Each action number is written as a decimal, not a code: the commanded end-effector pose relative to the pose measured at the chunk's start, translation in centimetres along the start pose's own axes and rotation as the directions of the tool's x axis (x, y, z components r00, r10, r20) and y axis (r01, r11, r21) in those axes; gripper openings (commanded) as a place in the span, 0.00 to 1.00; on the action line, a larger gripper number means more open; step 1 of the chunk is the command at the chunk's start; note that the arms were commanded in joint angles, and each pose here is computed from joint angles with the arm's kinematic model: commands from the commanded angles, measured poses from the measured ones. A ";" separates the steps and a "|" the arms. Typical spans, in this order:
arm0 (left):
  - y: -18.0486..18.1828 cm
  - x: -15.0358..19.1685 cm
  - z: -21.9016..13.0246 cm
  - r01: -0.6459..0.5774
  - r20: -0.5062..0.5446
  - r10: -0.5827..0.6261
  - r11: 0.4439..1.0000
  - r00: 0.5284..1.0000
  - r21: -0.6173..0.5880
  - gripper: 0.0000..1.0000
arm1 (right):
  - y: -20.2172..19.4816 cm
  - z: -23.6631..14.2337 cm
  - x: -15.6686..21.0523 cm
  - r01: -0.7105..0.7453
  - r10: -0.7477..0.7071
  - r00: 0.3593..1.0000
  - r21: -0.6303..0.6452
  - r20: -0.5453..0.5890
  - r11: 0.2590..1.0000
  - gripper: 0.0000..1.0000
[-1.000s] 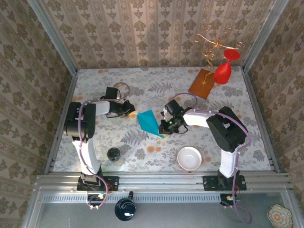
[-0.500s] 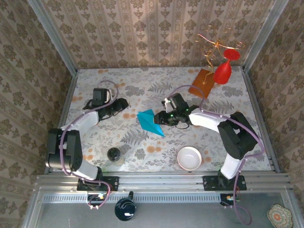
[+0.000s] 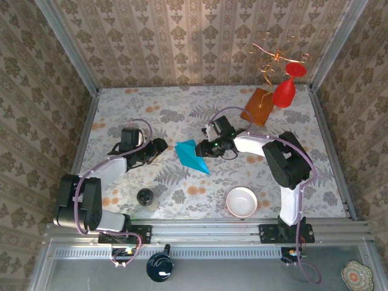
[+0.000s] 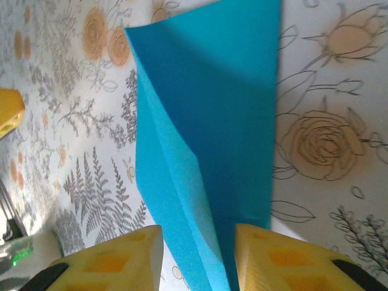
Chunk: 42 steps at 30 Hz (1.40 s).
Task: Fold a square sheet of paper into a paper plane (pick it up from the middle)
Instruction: Fourth fold the wing at the center of the table, then turn over the paper at the center of the table.
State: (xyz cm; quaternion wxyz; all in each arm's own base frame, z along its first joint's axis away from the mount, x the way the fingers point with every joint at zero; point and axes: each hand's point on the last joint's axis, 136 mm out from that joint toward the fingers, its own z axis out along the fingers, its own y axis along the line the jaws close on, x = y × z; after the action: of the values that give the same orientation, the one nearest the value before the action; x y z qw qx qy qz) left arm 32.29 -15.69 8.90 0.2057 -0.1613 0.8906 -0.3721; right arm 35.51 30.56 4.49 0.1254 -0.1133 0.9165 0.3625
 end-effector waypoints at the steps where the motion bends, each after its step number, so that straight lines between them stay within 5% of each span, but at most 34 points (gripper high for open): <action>1: -1.0 0.2 0.2 0.008 -0.008 -0.008 0.999 1.000 0.052 0.66 | 0.7 0.4 -0.4 0.038 -0.040 0.999 -0.057 -0.024 0.998 0.35; 11: -2.6 0.2 0.3 -0.018 -0.026 0.021 0.993 0.999 0.121 0.67 | 2.0 -0.6 -2.1 0.089 -0.086 0.996 -0.116 0.036 0.989 0.06; 27: -14.7 0.9 -1.6 -0.191 0.014 0.209 0.861 0.978 0.471 0.70 | 9.9 -9.3 -7.4 0.002 0.137 0.944 -0.419 0.301 0.908 0.07; 37: -18.7 1.6 -1.7 -0.254 0.043 0.288 0.755 0.957 0.604 0.52 | 12.4 -11.9 -7.9 -0.023 0.227 0.926 -0.553 0.303 0.833 0.08; 42: -18.6 1.6 -2.1 -0.273 0.065 0.295 0.751 0.953 0.601 0.48 | 12.5 -12.5 -8.1 -0.026 0.247 0.919 -0.577 0.307 0.816 0.08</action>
State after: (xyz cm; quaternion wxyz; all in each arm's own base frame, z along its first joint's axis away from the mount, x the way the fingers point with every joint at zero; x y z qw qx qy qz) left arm 32.74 -27.36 21.57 0.2669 0.0329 0.7624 -0.5886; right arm 38.20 31.99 21.18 0.2217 0.0017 0.7597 0.6113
